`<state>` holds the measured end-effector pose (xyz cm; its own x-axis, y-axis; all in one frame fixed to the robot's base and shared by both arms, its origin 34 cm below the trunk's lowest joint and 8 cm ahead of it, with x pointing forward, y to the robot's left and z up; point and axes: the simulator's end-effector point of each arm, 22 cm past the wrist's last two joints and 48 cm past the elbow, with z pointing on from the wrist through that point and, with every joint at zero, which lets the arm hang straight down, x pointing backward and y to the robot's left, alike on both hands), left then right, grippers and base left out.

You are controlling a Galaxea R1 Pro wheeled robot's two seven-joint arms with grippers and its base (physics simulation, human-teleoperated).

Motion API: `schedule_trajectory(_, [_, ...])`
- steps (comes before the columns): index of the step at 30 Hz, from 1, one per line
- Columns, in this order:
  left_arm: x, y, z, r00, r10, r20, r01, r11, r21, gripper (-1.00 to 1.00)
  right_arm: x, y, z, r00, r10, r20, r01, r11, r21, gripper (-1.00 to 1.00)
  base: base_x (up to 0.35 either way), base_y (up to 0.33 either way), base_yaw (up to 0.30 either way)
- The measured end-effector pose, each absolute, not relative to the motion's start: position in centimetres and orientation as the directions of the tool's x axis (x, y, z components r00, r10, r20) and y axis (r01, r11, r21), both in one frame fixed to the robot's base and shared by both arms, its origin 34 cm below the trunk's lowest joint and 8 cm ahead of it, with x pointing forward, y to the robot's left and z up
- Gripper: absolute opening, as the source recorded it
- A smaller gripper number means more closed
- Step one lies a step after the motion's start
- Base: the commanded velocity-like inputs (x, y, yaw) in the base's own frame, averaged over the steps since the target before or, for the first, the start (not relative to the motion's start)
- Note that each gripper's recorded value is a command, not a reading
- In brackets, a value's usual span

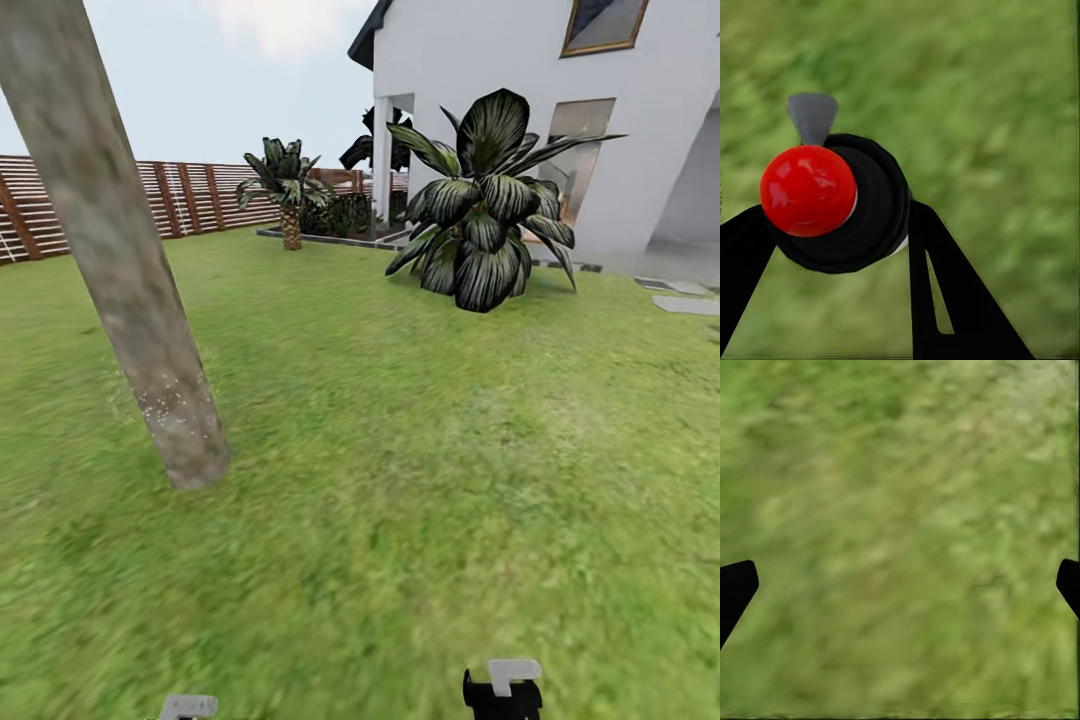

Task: In the garden, pick up the pesticide atomizer on the floor and spray pesticide onto both trees until each tree trunk is fully covered.

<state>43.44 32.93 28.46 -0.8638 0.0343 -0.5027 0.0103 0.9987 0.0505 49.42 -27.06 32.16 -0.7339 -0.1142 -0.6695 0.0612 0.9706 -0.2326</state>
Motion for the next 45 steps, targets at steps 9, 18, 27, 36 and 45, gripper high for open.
schedule_trajectory(9, [43.5,33.1,28.5,-0.863,0.035,-0.504,0.007,0.998,0.056,-1.00,49.4,-26.9,32.2,-0.733,-0.112,-0.671,0.061,0.971,-0.230,1.00,-0.270,0.221,-0.300])
schedule_trajectory(18, [43.5,33.1,28.5,-0.863,0.035,-0.503,0.008,0.998,0.056,-1.00,49.5,-27.0,32.2,-0.733,-0.111,-0.671,0.064,0.971,-0.230,1.00,-0.247,0.220,-0.300])
schedule_trajectory(27, [43.4,33.1,28.5,-0.864,0.035,-0.502,0.008,0.998,0.056,-1.00,49.5,-26.9,32.3,-0.732,-0.110,-0.672,0.064,0.971,-0.229,1.00,-0.046,0.043,-0.300])
schedule_trajectory(36, [43.5,33.1,28.6,-0.863,0.035,-0.505,0.009,0.999,0.053,-1.00,49.6,-25.4,31.9,-0.732,-0.111,-0.672,0.005,0.986,-0.169,1.00,0.000,0.000,-0.300])
schedule_trajectory(45, [43.4,34.8,28.7,-0.857,-0.061,-0.511,-0.105,0.993,0.057,-1.00,49.6,-25.3,31.8,-0.733,-0.113,-0.671,-0.006,0.987,-0.160,1.00,0.000,0.000,-0.300])
